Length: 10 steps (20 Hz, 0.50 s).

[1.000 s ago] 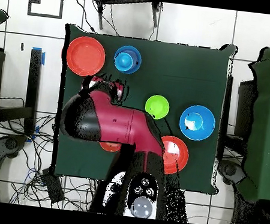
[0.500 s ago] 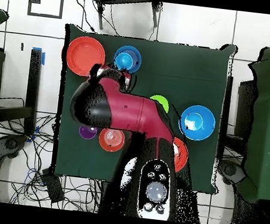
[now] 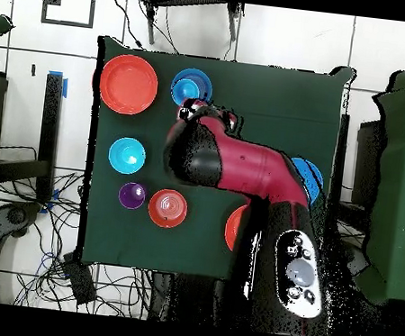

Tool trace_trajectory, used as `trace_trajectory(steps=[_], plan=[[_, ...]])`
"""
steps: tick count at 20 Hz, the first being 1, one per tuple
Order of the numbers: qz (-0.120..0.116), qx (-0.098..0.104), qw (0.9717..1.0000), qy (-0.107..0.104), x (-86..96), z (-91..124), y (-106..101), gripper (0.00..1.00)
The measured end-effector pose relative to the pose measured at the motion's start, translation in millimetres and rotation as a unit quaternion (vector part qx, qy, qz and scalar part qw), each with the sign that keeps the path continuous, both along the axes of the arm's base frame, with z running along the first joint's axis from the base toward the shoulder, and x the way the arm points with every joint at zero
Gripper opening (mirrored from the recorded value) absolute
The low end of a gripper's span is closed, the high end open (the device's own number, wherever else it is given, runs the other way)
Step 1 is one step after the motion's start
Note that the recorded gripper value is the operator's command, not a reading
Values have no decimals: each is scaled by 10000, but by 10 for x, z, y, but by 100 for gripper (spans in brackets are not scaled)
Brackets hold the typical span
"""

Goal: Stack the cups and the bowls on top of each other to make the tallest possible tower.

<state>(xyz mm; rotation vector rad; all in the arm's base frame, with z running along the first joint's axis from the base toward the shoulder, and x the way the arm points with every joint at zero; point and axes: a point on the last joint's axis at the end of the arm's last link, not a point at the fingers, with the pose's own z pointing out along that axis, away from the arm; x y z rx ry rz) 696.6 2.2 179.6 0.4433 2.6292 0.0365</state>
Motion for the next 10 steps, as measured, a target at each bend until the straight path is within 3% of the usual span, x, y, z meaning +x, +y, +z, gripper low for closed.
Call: trace_trajectory(steps=[5,10], plan=[[-49,-23,10000,17,-28,-85,-378,100],[41,-77,10000,-30,-42,-61,-478,100]])
